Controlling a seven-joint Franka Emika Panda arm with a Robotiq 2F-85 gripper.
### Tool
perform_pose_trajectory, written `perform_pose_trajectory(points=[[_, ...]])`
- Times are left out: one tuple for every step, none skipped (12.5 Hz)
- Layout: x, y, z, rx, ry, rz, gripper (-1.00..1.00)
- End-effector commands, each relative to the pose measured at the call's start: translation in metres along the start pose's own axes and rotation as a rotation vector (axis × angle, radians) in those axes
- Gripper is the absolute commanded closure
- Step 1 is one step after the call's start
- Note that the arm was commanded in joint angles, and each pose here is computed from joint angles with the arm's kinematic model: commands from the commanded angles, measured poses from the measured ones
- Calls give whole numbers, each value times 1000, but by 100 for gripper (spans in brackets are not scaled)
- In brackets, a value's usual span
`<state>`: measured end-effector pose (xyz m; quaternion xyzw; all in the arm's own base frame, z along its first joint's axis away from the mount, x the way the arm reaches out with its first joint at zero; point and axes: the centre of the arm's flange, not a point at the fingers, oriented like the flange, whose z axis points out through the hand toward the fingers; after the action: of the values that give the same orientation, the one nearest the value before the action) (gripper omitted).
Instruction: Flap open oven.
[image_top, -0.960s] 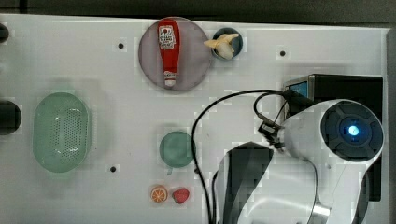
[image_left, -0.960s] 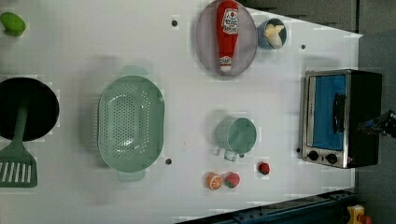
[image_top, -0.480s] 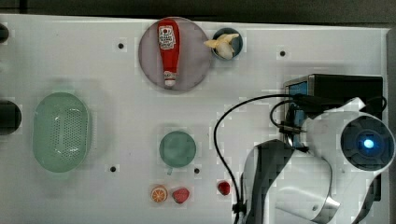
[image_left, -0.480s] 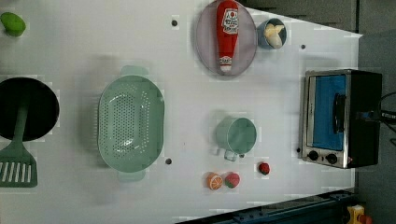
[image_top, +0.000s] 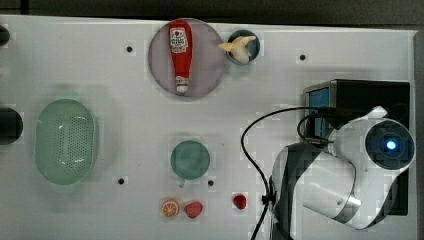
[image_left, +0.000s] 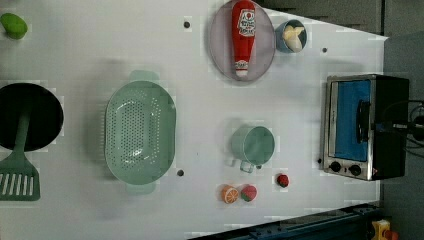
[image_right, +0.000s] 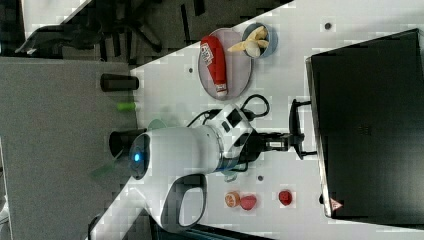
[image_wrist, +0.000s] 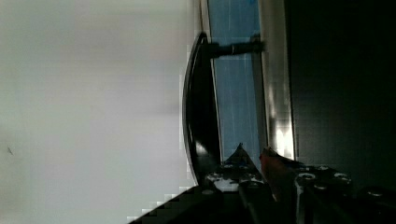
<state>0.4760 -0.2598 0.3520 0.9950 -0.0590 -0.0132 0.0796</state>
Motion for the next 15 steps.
perform_pose_trajectory(points=[[0, -3, 10, -6, 22, -57, 65], [0, -6, 18, -9, 22, -62, 65], [2, -8, 25, -15, 29, -66, 65], [5, -10, 29, -23, 44, -71, 65], [8, -11, 34, -33, 60, -76, 65], [9, -15, 39, -33, 57, -84, 65], [11, -22, 41, -32, 53, -96, 65], [13, -29, 41, -29, 50, -103, 65], [16, -38, 40, -27, 49, -99, 65], [17, -48, 43, -26, 36, -91, 65], [18, -59, 44, -33, 31, -96, 65], [20, -72, 44, -52, 27, -117, 65], [22, -83, 44, -79, 22, -138, 65], [22, -95, 45, -108, 18, -145, 65], [22, -107, 46, -136, 12, -140, 65]])
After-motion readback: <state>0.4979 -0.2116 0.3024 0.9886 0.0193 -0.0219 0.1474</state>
